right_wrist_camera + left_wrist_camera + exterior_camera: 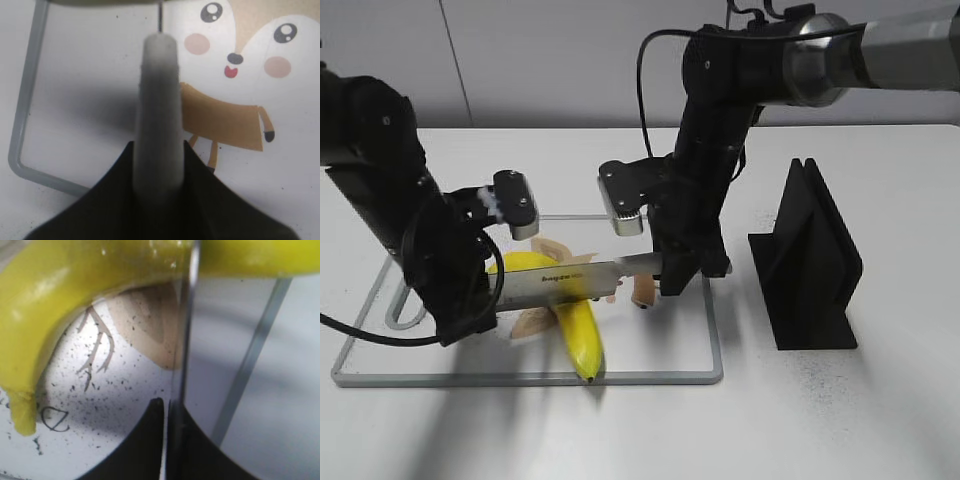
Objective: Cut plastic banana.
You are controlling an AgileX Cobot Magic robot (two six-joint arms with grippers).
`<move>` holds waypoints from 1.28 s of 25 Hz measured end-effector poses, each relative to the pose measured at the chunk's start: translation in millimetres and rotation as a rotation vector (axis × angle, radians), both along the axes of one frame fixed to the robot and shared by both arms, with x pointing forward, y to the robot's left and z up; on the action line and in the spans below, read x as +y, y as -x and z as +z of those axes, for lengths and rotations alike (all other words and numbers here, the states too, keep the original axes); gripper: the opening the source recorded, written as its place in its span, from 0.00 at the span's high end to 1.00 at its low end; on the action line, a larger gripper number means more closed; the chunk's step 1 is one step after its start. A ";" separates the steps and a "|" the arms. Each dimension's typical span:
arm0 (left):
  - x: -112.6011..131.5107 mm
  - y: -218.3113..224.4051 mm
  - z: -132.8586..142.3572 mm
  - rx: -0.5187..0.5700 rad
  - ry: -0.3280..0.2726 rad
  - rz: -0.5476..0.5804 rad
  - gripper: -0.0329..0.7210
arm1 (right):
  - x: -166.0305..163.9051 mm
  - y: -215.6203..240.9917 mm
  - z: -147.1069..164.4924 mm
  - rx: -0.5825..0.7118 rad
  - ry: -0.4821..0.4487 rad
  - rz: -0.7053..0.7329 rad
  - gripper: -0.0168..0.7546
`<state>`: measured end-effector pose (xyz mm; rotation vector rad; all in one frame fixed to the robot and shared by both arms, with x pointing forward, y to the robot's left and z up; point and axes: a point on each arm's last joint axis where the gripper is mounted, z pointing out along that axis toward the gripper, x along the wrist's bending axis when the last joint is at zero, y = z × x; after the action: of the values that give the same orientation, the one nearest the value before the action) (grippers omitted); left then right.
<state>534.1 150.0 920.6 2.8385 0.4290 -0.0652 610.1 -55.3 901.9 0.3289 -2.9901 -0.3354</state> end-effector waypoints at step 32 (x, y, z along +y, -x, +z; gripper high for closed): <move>-3.0 2.7 141.0 -0.216 0.167 0.078 0.08 | -12.6 21.1 137.4 -0.274 -0.130 -0.022 0.78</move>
<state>531.4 147.0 1061.7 2.6256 0.4627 0.2092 589.0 -67.9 1039.3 0.3838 -3.2495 -0.5283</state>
